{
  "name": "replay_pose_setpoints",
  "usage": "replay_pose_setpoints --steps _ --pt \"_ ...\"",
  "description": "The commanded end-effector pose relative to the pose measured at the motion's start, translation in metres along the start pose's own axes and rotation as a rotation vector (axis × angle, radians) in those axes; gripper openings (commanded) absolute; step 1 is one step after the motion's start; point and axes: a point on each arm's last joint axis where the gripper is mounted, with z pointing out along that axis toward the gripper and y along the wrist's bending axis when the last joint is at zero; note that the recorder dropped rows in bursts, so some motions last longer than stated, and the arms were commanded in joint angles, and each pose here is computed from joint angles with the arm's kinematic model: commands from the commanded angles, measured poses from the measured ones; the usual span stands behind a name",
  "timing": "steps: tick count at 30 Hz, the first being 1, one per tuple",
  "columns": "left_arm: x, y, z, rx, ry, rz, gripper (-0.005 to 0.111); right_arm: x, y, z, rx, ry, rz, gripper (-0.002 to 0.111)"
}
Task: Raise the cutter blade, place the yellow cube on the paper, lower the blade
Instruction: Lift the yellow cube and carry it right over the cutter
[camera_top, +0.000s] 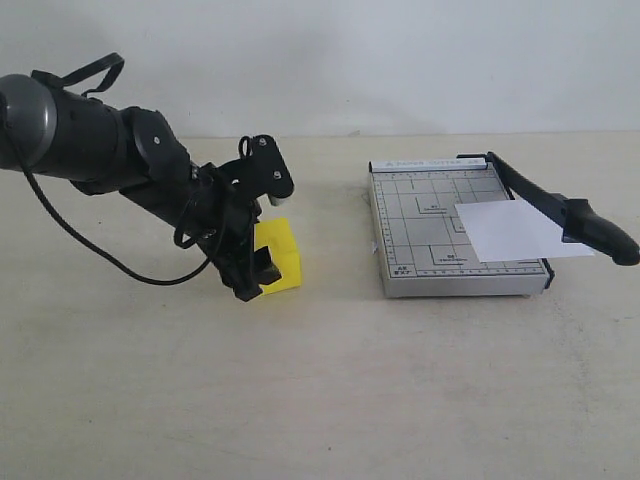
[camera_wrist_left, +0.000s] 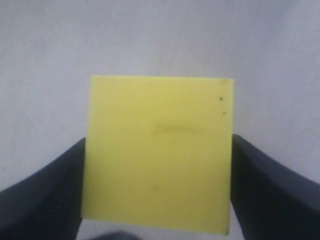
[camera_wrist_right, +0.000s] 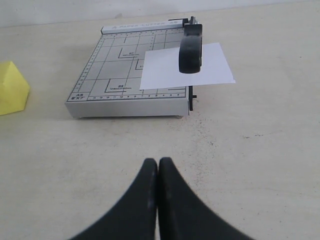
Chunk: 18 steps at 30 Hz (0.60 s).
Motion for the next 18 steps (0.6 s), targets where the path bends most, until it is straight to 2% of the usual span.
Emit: replay_pose_setpoints --steps 1,6,9,12,16,18 --pt "-0.011 -0.001 -0.021 0.026 -0.031 -0.080 0.005 0.001 0.000 0.000 -0.002 0.000 -0.005 0.000" --pt "-0.023 -0.006 -0.045 0.082 -0.091 -0.223 0.005 0.001 0.000 0.000 -0.002 0.000 -0.005 0.000" --pt "-0.035 -0.012 -0.056 0.093 -0.136 -0.219 0.005 0.001 0.000 0.000 -0.002 0.000 -0.005 0.000" --pt "-0.049 -0.027 -0.060 0.111 -0.157 -0.166 0.005 0.001 0.000 0.000 -0.002 0.000 -0.005 0.000" --pt "-0.071 -0.057 -0.058 0.147 -0.182 -0.020 0.005 0.001 0.000 0.000 -0.002 0.000 -0.005 0.000" --pt "-0.081 -0.069 -0.057 0.126 -0.207 0.043 0.005 0.001 0.000 0.000 -0.002 0.000 -0.005 0.000"
